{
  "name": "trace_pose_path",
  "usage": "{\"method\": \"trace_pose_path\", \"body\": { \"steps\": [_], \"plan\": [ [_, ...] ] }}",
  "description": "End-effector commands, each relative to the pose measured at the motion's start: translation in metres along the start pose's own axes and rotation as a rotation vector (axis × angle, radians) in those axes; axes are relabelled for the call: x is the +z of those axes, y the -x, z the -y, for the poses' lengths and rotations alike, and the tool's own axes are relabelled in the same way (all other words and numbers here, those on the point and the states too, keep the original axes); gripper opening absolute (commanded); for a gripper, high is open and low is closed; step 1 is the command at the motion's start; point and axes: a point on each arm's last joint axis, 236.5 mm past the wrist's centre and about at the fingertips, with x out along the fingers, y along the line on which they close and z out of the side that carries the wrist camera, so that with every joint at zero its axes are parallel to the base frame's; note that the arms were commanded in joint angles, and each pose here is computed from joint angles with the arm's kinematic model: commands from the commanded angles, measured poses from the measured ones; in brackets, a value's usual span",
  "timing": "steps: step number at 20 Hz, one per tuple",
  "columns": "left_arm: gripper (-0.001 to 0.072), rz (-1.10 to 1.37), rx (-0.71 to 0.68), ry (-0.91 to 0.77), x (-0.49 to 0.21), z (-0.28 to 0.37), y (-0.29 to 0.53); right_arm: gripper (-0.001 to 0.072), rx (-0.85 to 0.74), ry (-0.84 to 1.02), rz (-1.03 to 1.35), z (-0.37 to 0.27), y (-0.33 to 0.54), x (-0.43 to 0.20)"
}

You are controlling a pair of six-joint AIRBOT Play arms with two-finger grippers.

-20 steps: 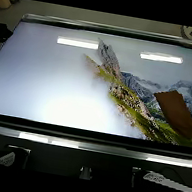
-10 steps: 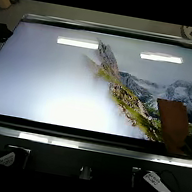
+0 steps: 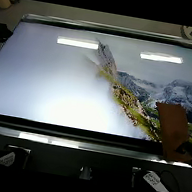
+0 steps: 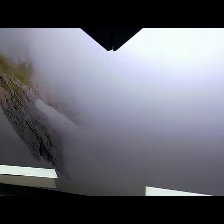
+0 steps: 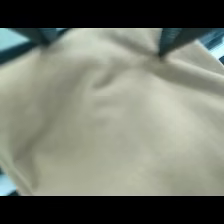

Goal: Fold the shirts.

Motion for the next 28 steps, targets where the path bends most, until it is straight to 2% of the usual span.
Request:
{"method": "trace_pose_path", "body": {
  "steps": [1,3,5,6,8,10,11,12,15,18,28],
  "plan": [
    [0.0025,0.0,0.0,-0.016,0.0,0.0,0.0,0.0677,-0.052,0.114,0.025,0.012,0.023,0.011],
    [0.0025,-0.01,0.007,-0.084,-0.002,0.002,-0.003,0.0667,-0.106,0.134,0.193,0.021,0.079,0.056],
    [0.0023,-0.042,0.088,-0.182,-0.003,-0.006,-0.012,0.0633,-0.186,0.212,0.547,0.011,0.18,0.131],
    [0.0023,-0.072,0.172,-0.238,-0.003,-0.017,-0.017,0.0621,-0.26,0.303,0.74,-0.009,0.243,0.164],
    [0.0023,-0.173,0.366,-0.327,-0.006,-0.044,-0.029,0.0607,-0.355,0.517,1.04,-0.083,0.339,0.196],
    [0.0048,-0.272,0.412,-0.316,-0.021,-0.042,-0.054,0.0608,-0.284,0.732,1.179,-0.195,0.366,0.191],
    [0.0292,-0.296,0.395,-0.273,-0.032,-0.034,-0.069,0.0609,-0.208,0.811,1.155,-0.244,0.351,0.177],
    [0.072,-0.352,0.374,-0.205,-0.05,-0.027,-0.082,0.0611,-0.119,0.867,1.063,-0.287,0.32,0.158],
    [0.072,-0.608,0.286,-0.116,-0.123,-0.009,-0.093,0.0654,0.01,1.053,0.642,-0.345,0.211,0.099],
    [0.072,-0.515,0.239,-0.048,-0.12,0.004,-0.091,0.0676,0.061,1.105,0.377,-0.342,0.161,0.068],
    [0.0719,-0.591,0.256,-0.047,-0.147,-0.003,-0.09,0.0671,0.029,1.102,0.308,-0.333,0.147,0.068]
  ]
}}
